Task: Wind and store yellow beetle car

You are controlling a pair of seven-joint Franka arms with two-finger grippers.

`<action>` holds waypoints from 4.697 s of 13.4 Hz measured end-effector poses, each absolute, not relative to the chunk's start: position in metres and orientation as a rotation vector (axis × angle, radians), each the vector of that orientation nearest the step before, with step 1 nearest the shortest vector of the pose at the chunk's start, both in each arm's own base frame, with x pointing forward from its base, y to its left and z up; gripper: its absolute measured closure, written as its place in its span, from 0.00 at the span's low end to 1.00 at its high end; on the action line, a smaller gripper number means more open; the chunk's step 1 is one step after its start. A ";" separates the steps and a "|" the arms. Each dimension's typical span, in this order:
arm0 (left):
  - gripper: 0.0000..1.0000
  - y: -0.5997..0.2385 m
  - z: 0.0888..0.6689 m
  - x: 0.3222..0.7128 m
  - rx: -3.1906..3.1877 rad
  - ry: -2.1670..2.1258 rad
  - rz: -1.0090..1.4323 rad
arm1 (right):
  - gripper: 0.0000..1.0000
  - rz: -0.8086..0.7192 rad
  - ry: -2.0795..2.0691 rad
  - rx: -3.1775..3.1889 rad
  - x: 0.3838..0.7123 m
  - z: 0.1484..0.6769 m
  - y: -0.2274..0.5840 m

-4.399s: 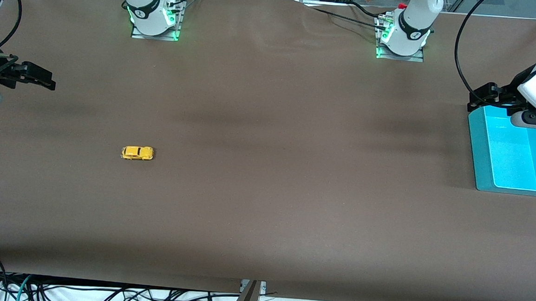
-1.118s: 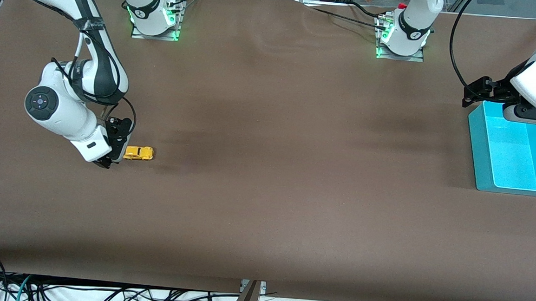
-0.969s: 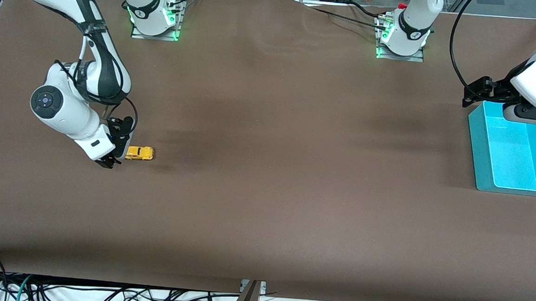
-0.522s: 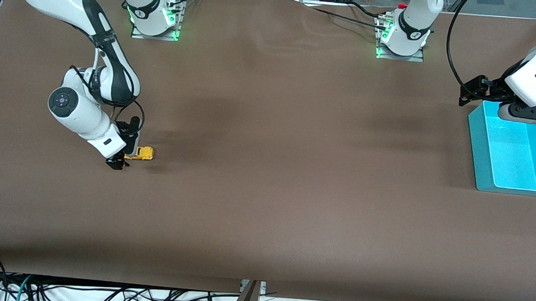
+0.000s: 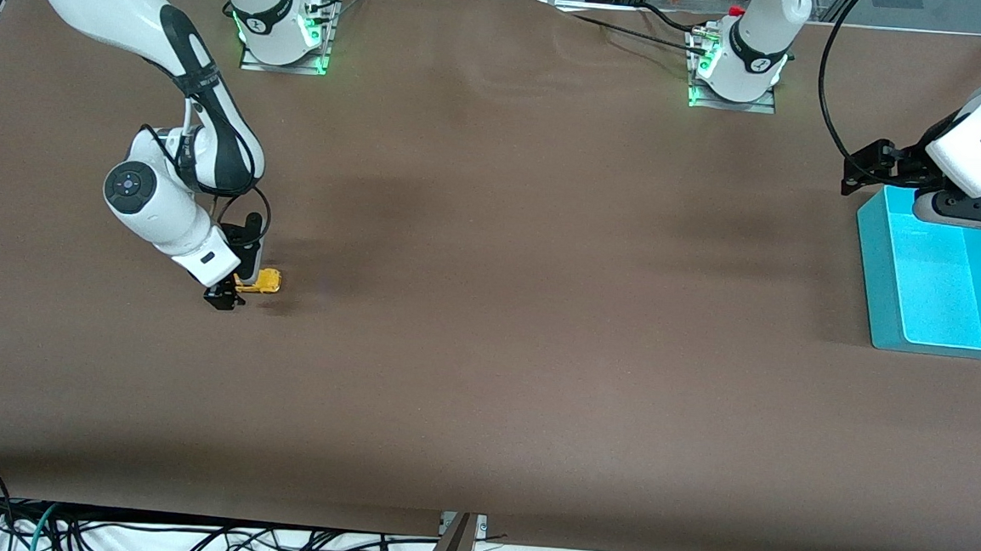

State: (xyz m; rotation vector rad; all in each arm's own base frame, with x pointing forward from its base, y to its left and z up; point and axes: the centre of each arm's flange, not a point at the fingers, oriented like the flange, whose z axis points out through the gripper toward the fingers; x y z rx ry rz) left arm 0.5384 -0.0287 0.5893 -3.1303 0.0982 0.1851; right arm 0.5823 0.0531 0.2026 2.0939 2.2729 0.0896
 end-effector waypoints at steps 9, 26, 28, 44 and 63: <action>0.00 -0.029 0.589 0.539 -3.130 0.098 0.187 | 0.60 0.090 2.267 2.100 0.583 0.203 0.045; 0.00 -0.029 0.590 0.539 -3.130 0.098 0.189 | 0.54 0.105 2.170 2.129 0.572 0.197 -0.152; 0.00 -0.029 0.590 0.539 -3.130 0.098 0.189 | 0.39 0.109 2.193 2.122 0.573 0.193 -0.143; 0.00 -0.029 0.590 0.539 -3.130 0.098 0.189 | 0.00 0.113 1.780 2.579 0.621 0.300 -0.105; 0.00 -0.019 0.540 0.549 -3.114 0.372 0.440 | 0.00 -0.353 0.241 3.161 0.630 0.511 -0.006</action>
